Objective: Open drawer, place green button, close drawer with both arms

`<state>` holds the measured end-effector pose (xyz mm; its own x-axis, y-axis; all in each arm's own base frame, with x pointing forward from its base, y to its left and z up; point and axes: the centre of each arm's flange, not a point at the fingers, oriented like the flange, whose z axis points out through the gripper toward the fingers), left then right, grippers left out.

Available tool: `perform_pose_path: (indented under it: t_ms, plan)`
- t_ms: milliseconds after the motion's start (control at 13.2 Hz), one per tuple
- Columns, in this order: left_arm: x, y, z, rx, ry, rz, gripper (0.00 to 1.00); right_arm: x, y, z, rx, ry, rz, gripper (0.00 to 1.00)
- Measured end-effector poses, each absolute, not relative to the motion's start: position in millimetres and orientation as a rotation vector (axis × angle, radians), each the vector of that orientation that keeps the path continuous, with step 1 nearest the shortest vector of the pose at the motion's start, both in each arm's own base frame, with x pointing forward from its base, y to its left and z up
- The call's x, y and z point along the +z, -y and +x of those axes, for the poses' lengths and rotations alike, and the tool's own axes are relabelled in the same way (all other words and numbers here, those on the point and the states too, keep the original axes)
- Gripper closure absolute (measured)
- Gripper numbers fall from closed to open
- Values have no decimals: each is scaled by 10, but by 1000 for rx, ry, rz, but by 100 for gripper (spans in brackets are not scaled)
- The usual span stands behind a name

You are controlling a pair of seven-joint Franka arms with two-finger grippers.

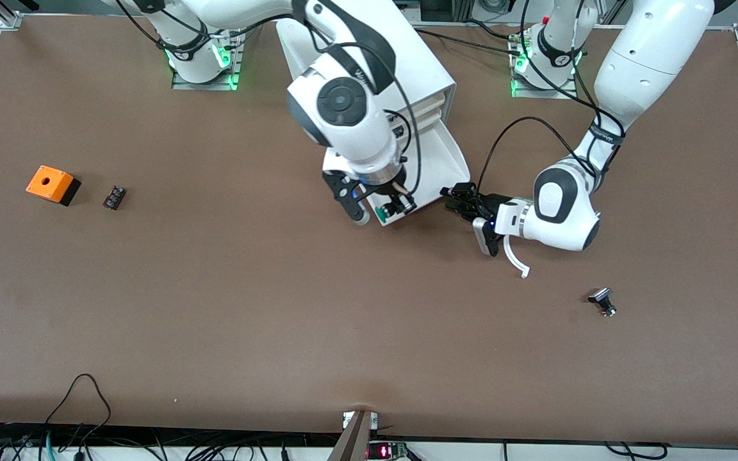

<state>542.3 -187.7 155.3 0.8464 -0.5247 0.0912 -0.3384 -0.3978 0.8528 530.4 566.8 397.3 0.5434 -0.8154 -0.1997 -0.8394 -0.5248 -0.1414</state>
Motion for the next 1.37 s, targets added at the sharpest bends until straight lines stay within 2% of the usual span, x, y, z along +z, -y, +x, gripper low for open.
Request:
perform_pose_path:
  t_ms: [304,684,1139,1215,1367]
  plan:
    - [1987,1588,5605,-283,535,2020,0,3357,-6108,4903,139,-1453,-2552,67]
    - [2804,1370,5876,-580,518,2201,0,2946,-6271,4665,148,-1496,-2522,67]
    - [3725,1111,6188,-776,300,2460,0,2727,-6303,4572,157,-1527,-2528,67]
    - [3864,1076,6222,-782,271,2503,0,2727,-6302,4573,157,-1528,-2527,62]
    - [4167,1006,6274,-779,187,2623,0,2745,-6298,4583,154,-1529,-2523,41]
